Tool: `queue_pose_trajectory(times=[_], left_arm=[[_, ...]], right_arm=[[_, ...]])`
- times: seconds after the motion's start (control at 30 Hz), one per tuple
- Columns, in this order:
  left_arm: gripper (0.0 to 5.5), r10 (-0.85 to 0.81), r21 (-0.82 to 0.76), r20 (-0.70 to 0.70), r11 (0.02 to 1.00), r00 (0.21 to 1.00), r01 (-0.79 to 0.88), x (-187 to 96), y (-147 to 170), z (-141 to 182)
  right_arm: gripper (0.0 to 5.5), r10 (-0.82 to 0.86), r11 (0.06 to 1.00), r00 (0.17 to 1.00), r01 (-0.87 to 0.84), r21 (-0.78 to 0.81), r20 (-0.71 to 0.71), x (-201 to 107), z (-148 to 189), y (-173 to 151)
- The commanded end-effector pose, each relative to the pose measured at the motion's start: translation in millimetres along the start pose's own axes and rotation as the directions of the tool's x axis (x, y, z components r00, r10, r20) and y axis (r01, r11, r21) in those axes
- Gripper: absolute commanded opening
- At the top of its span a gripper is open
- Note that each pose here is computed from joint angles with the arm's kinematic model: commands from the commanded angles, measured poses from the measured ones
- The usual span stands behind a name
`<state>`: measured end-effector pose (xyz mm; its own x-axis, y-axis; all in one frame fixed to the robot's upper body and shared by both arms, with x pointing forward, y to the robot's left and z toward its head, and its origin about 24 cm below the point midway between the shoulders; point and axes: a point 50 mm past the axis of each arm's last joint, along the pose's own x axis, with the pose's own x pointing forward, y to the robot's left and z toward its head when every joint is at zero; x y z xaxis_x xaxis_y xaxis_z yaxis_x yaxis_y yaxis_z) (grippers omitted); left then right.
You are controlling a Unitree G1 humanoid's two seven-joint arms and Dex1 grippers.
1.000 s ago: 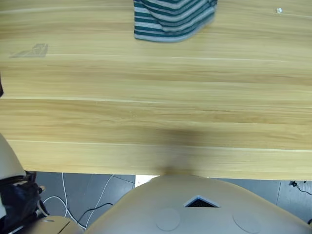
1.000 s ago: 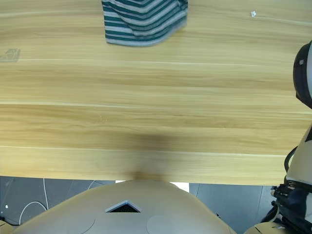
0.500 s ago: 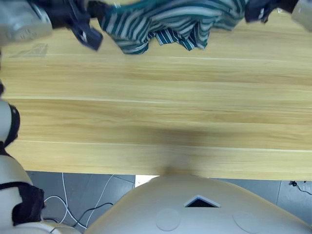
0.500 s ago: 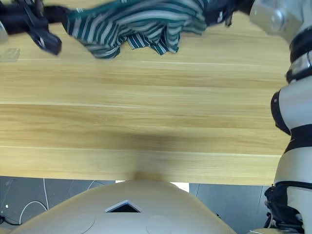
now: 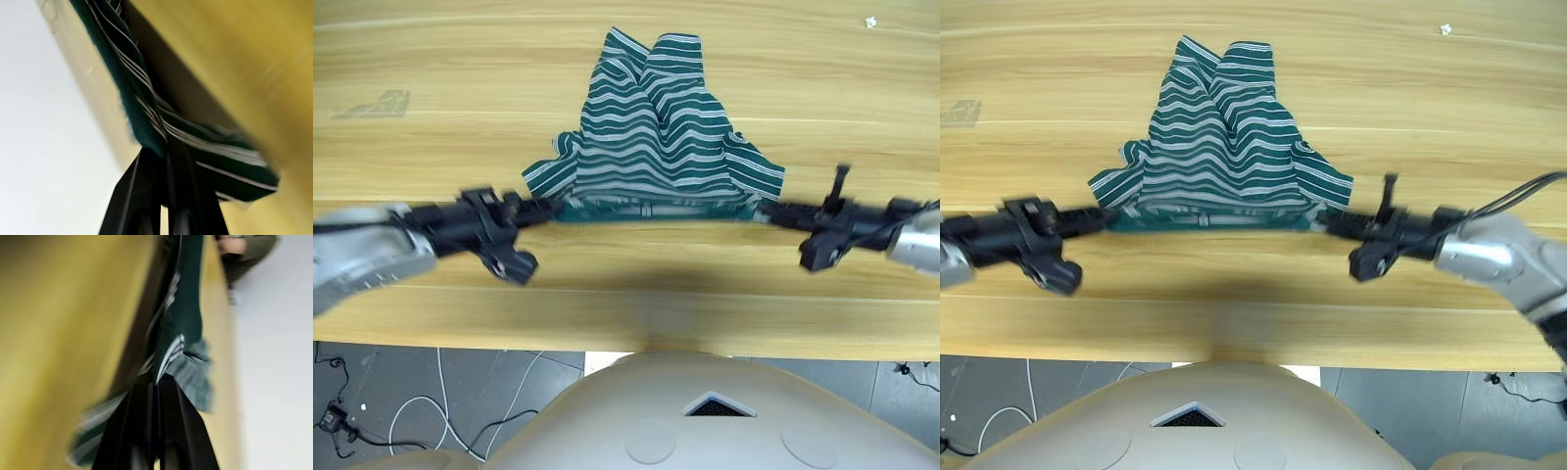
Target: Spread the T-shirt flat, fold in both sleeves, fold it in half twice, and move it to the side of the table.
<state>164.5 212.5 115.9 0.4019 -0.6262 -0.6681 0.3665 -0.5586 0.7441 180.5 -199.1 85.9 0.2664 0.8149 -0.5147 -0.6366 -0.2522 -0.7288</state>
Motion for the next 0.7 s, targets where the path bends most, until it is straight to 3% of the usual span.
queue_pose_trajectory(times=[0.03,0.13,0.23,0.4,0.57,0.63,0.7], left_arm=[[0.02,-0.119,-0.017,0.058,0.993,0.991,0.120,14,-30,33],[0.02,-0.134,-0.020,0.075,0.990,0.988,0.136,16,-33,49],[0.62,-0.179,0.012,0.035,0.984,0.983,0.179,10,-29,48],[1.41,-0.206,-0.084,0.072,0.974,0.976,0.212,6,-28,58],[2.21,-0.221,-0.275,0.181,0.924,0.958,0.266,6,-33,66],[2.55,-0.220,-0.374,0.238,0.878,0.946,0.299,5,-32,67],[2.86,-0.085,-0.458,0.197,0.873,0.977,0.169,10,-12,45]], right_arm=[[0.00,0.109,0.992,0.994,-0.109,0.065,0.002,2,19,9],[0.00,0.147,0.982,0.989,-0.149,0.118,0.026,2,28,9],[0.00,0.180,0.966,0.983,-0.184,0.184,0.039,1,35,12],[0.95,0.243,0.932,0.970,-0.237,0.275,0.011,-7,33,15],[1.81,0.274,0.861,0.954,-0.300,0.410,0.123,-11,48,13],[2.22,0.251,0.865,0.960,-0.278,0.418,0.120,-10,45,8],[2.57,0.141,0.926,0.989,-0.147,0.347,0.042,-3,30,-10]])
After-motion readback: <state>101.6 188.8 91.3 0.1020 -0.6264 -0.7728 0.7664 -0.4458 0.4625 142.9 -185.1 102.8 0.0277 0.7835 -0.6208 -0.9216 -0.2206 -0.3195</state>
